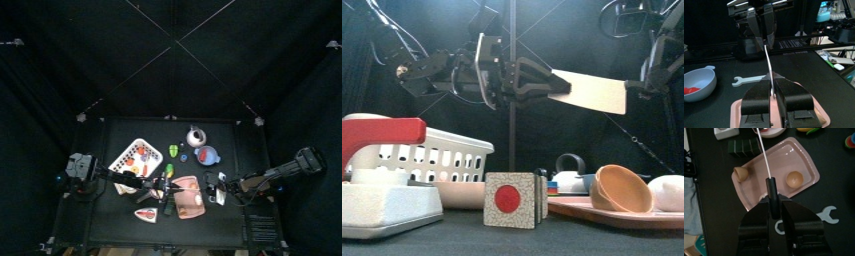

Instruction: Cut egg

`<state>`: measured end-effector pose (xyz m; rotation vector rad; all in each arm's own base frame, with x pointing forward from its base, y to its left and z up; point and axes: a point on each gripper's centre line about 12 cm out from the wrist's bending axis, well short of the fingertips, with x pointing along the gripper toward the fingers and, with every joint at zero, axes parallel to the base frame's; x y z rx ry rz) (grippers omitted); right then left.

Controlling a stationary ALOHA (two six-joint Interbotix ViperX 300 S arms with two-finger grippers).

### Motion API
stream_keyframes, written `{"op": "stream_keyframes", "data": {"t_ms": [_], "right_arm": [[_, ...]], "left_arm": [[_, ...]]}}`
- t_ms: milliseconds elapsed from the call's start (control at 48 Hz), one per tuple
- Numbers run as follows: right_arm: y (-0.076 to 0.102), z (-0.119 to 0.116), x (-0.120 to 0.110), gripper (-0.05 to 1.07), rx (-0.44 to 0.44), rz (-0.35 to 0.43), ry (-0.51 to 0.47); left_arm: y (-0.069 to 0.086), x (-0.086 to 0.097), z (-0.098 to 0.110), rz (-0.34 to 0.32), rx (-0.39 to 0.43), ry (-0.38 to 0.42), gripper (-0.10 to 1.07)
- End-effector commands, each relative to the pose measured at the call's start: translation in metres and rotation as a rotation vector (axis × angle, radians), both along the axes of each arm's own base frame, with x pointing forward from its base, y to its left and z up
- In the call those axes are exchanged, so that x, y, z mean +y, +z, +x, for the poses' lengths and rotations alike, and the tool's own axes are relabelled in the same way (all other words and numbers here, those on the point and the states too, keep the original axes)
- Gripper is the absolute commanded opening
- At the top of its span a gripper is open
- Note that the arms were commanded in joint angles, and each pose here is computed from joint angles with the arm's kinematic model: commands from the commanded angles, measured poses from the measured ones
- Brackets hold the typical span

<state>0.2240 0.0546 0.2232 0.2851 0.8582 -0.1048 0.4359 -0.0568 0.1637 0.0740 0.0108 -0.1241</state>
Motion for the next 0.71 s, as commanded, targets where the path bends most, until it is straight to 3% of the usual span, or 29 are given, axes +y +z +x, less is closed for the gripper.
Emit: {"op": "stream_keyframes", "data": {"t_ms": [0,312,521,688], "right_arm": [[-0.007,-0.008,0.007,0.41,0.034,0.013,0.02],[-0.025,-0.018,0.017,0.41,0.101,0.026,0.05],[-0.036,-0.031,0.017,0.41,0.208,0.046,0.016],[-0.039,-0.033,0.018,0.41,0.219,0.048,0.018]], "left_arm": [[0.0,-0.017,-0.002,0.009,-0.003,-0.046,0.43],[-0.018,-0.036,0.009,0.013,0.024,-0.083,0.43],[-0.034,-0.046,0.013,0.026,0.087,-0.105,0.43],[-0.041,-0.049,0.018,0.032,0.144,-0.105,0.43]]}}
